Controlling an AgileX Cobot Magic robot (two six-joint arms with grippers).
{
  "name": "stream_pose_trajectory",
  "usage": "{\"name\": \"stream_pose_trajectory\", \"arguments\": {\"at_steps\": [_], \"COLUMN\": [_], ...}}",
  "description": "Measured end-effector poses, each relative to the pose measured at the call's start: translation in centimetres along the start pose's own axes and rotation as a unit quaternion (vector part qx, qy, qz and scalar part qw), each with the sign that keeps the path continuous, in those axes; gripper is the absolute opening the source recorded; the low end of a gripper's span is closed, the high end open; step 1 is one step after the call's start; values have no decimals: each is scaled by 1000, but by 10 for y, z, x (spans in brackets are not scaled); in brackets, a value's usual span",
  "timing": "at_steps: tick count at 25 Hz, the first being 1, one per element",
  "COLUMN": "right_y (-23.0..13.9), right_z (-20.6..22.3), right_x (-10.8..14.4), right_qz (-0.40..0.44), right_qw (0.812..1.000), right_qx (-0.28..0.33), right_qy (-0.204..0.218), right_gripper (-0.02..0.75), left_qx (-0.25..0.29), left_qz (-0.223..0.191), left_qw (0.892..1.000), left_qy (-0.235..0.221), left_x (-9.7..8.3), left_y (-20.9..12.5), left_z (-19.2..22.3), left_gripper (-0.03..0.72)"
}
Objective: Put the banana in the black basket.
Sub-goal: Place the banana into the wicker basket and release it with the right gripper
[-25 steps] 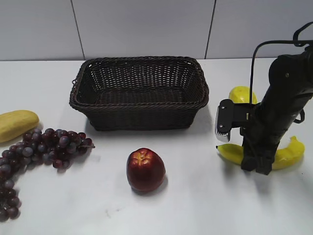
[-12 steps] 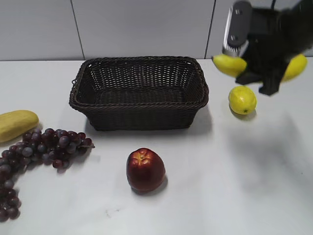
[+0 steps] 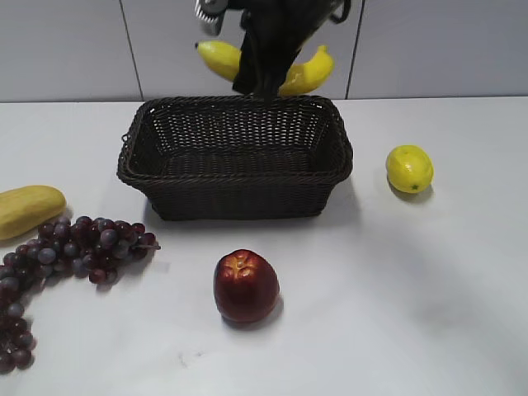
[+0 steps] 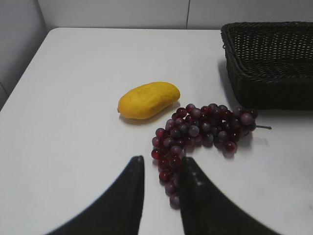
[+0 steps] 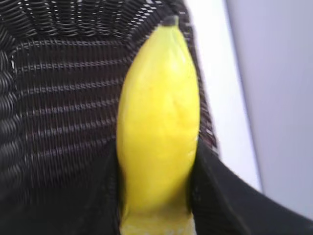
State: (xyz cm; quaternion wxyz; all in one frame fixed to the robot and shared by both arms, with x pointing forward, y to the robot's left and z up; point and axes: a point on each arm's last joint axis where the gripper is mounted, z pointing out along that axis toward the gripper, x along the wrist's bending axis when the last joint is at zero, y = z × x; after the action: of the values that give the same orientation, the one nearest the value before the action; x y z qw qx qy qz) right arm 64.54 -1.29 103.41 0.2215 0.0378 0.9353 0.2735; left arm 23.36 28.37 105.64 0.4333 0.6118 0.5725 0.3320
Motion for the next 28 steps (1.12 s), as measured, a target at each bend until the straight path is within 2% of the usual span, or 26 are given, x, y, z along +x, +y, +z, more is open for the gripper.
{"name": "stream_pose_trajectory", "arguments": {"at_steps": [4, 7, 11, 13, 16, 18, 21, 24, 28], "right_y": [-10, -23, -31, -30, -26, -18, -5, -2, -34], "right_z": [59, 88, 102, 101, 93, 77, 44, 10, -26], "right_x": [17, 28, 34, 34, 32, 26, 12, -7, -38], "right_qz": [1, 6, 19, 24, 35, 41, 41, 111, 242], "right_qw": [999, 997, 996, 996, 996, 996, 998, 992, 963], "right_qx": [23, 41, 51, 48, 47, 46, 43, 47, 95], "right_qy": [39, 61, 74, 74, 72, 63, 24, -28, -63], "right_gripper": [310, 310, 310, 349, 545, 610, 626, 611, 590], "left_qx": [0, 0, 0, 0, 0, 0, 0, -1, -1], "left_qz": [0, 0, 0, 0, 0, 0, 0, 0, 0], "left_qw": [1000, 1000, 1000, 1000, 1000, 1000, 1000, 1000, 1000], "left_qy": [0, 0, 0, 0, 0, 0, 0, 0, 0], "left_x": [0, 0, 0, 0, 0, 0, 0, 0, 0], "left_y": [0, 0, 0, 0, 0, 0, 0, 0, 0], "left_z": [0, 0, 0, 0, 0, 0, 0, 0, 0], "left_gripper": [237, 237, 237, 237, 237, 237, 237, 237, 237]}}
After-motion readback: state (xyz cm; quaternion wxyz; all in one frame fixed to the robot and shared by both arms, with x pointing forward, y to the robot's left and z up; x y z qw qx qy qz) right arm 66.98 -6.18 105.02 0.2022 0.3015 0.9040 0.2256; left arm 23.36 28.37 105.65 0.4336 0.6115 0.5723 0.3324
